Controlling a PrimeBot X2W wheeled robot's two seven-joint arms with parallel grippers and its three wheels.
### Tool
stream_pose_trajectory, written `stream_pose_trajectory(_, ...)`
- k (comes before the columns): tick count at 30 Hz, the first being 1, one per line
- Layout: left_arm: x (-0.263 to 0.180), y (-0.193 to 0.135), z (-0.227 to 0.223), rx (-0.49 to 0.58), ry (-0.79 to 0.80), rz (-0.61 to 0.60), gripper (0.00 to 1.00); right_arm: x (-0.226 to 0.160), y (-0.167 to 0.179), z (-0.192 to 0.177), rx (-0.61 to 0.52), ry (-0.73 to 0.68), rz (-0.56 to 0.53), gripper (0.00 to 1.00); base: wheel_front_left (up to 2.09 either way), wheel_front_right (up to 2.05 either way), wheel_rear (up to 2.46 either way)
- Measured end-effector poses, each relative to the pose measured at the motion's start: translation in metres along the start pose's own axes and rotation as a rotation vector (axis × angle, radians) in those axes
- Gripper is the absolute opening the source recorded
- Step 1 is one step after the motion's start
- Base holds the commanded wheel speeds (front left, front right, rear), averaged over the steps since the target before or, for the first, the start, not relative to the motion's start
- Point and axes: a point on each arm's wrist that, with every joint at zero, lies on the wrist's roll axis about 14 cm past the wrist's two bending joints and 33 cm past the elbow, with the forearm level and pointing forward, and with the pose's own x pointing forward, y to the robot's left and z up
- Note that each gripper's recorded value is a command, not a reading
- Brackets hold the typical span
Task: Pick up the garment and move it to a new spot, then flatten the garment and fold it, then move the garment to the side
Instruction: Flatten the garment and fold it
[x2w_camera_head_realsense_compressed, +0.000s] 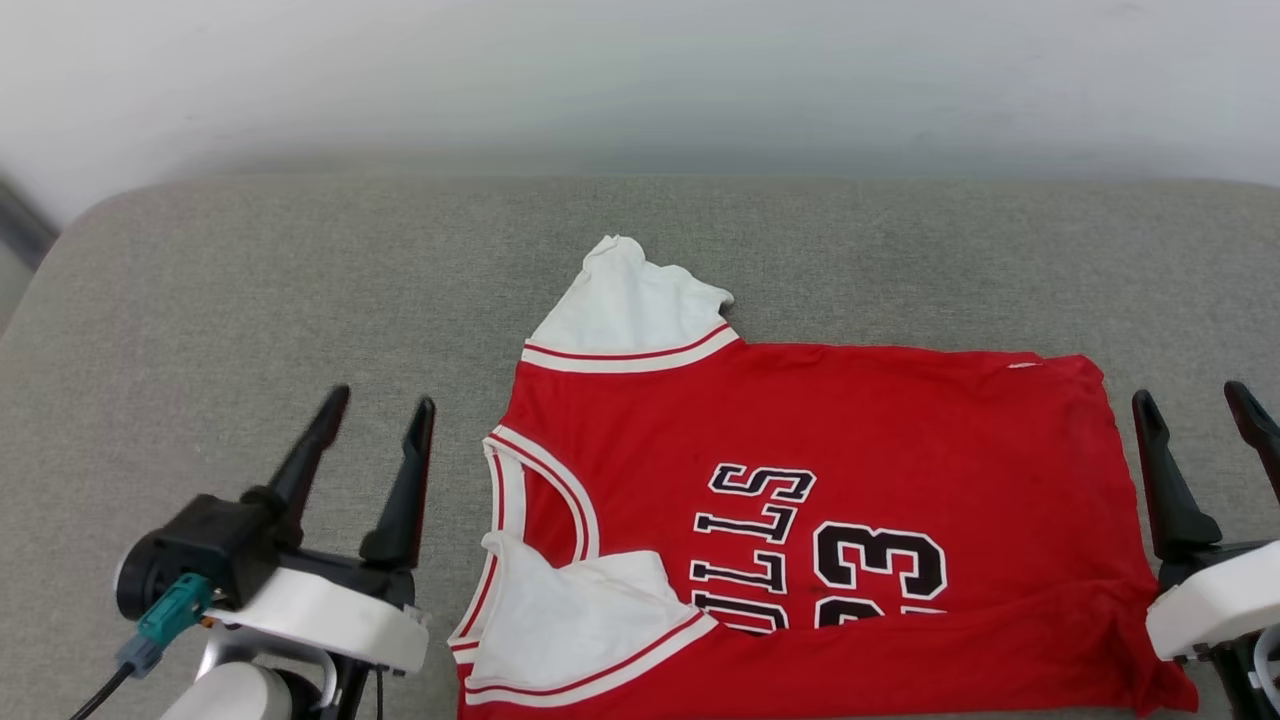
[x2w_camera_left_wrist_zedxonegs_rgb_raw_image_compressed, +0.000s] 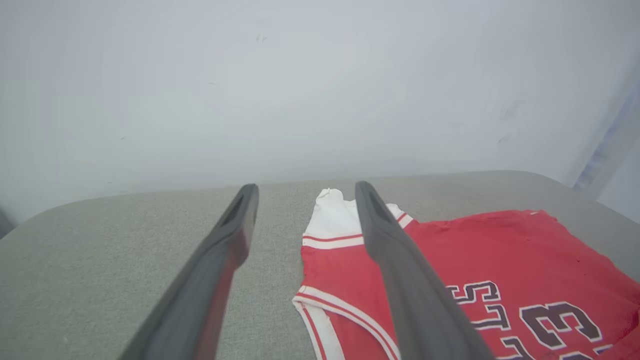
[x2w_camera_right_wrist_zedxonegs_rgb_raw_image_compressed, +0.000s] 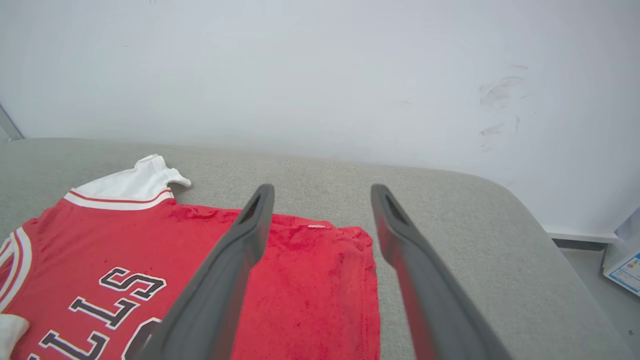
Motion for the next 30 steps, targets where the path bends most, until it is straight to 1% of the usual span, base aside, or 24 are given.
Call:
stream_pose_trajectory(1,0.002,0.000,0.007,0.008,-0.029,0.007,1.00,-0.002,0.003,0.005,0.002,-0.036,0.002,1.00,0.00,0.00,0.00)
stream_pose_trajectory(2,0.006,-0.002,0.024,-0.009,-0.108,0.021,1.00,-0.007,0.006,0.019,0.035,-0.139,-0.013,1.00,0.00,0.00,0.00)
stream_pose_trajectory(6,0.008,-0.005,0.027,-0.013,-0.139,0.014,1.00,-0.012,0.011,0.036,0.028,-0.246,-0.014,1.00,0.00,0.00,0.00)
stream_pose_trajectory(10,0.016,-0.008,0.025,-0.030,-0.149,-0.005,1.00,-0.015,0.012,0.035,0.046,-0.273,-0.027,1.00,0.00,0.00,0.00)
stream_pose_trajectory(11,0.027,-0.011,0.022,-0.025,-0.147,-0.037,1.00,-0.015,0.010,0.027,0.066,-0.260,-0.045,1.00,0.00,0.00,0.00)
stream_pose_trajectory(13,0.038,-0.012,0.020,-0.005,-0.138,-0.075,1.00,-0.014,0.007,0.023,0.080,-0.259,-0.062,1.00,0.00,0.00,0.00)
stream_pose_trajectory(15,0.052,-0.014,0.014,0.025,-0.091,-0.122,1.00,-0.011,0.006,0.018,0.090,-0.252,-0.069,1.00,0.00,0.00,0.00)
stream_pose_trajectory(17,0.069,-0.016,0.008,0.079,-0.033,-0.177,1.00,-0.007,0.006,0.014,0.096,-0.243,-0.073,1.00,0.00,0.00,0.00)
stream_pose_trajectory(20,0.100,-0.009,-0.005,0.197,0.104,-0.235,1.00,0.002,0.005,0.008,0.105,-0.232,-0.079,1.00,0.00,0.00,0.00)
stream_pose_trajectory(24,0.142,-0.006,-0.019,0.300,0.278,-0.304,1.00,0.010,-0.004,-0.005,0.108,-0.205,-0.108,1.00,0.00,0.00,0.00)
stream_pose_trajectory(28,0.179,-0.011,-0.031,0.327,0.434,-0.348,1.00,0.014,-0.009,-0.019,0.113,-0.171,-0.128,1.00,0.00,0.00,0.00)
stream_pose_trajectory(30,0.190,-0.015,-0.046,0.337,0.547,-0.371,1.00,0.013,-0.013,-0.026,0.126,-0.152,-0.141,1.00,0.00,0.00,0.00)
